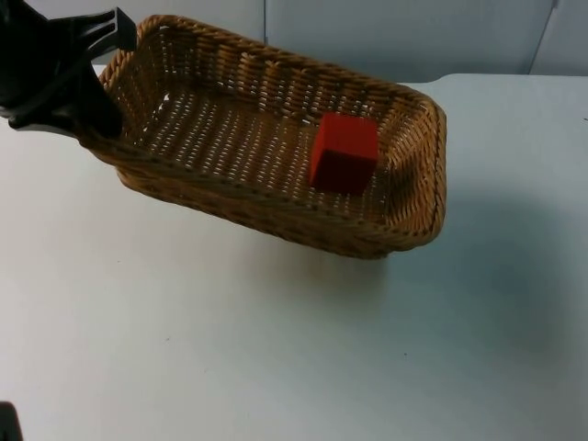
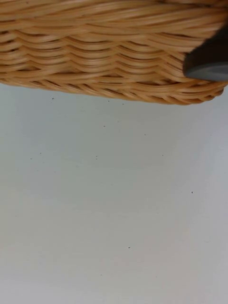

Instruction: Pick up the basket with the left hand and place the cube into the basket with the right hand.

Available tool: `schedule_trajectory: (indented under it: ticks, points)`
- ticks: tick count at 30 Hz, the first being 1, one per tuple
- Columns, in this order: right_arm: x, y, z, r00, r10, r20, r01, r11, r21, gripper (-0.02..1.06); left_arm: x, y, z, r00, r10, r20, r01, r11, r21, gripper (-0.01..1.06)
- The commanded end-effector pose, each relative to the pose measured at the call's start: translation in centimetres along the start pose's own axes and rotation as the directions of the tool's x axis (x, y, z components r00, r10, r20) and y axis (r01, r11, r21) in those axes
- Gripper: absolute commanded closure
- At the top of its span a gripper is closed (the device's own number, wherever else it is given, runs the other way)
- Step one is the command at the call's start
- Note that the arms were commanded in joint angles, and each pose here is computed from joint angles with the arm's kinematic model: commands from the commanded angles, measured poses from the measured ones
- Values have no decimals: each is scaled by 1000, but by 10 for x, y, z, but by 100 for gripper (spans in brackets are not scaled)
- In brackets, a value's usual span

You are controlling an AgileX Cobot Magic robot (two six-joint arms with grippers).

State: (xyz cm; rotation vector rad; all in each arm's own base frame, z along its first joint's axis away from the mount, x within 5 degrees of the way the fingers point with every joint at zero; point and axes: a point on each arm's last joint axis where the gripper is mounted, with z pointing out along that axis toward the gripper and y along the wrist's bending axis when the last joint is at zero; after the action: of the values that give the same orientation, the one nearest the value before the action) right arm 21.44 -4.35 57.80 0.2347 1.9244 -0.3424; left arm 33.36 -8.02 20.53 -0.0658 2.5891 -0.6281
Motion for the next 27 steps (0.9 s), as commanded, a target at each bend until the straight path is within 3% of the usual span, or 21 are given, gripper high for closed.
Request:
schedule_trajectory:
  ticks: [1, 7, 13, 24, 27]
  points:
    - [-1, -3, -6, 1000, 8, 17, -8, 1000, 9, 29, -4, -3, -5, 999, -34, 43, 33, 999, 15, 105]
    - [-1, -3, -12, 999, 19, 27, -19, 1000, -13, 29, -6, -4, -5, 996, -63, 70, 62, 998, 22, 105]
    - [-1, 2, -12, 999, 27, 23, -25, 997, -67, 29, -3, -2, 4, 998, -65, 26, 64, 998, 30, 105]
    - [-1, 3, -12, 1000, 14, 23, -12, 997, -74, 29, 1, 7, 43, 994, -113, 3, 112, 988, 109, 105]
    - [-1, 3, -12, 1000, 14, 23, -12, 997, -74, 29, 10, 14, 63, 991, -123, -53, 129, 982, 134, 105]
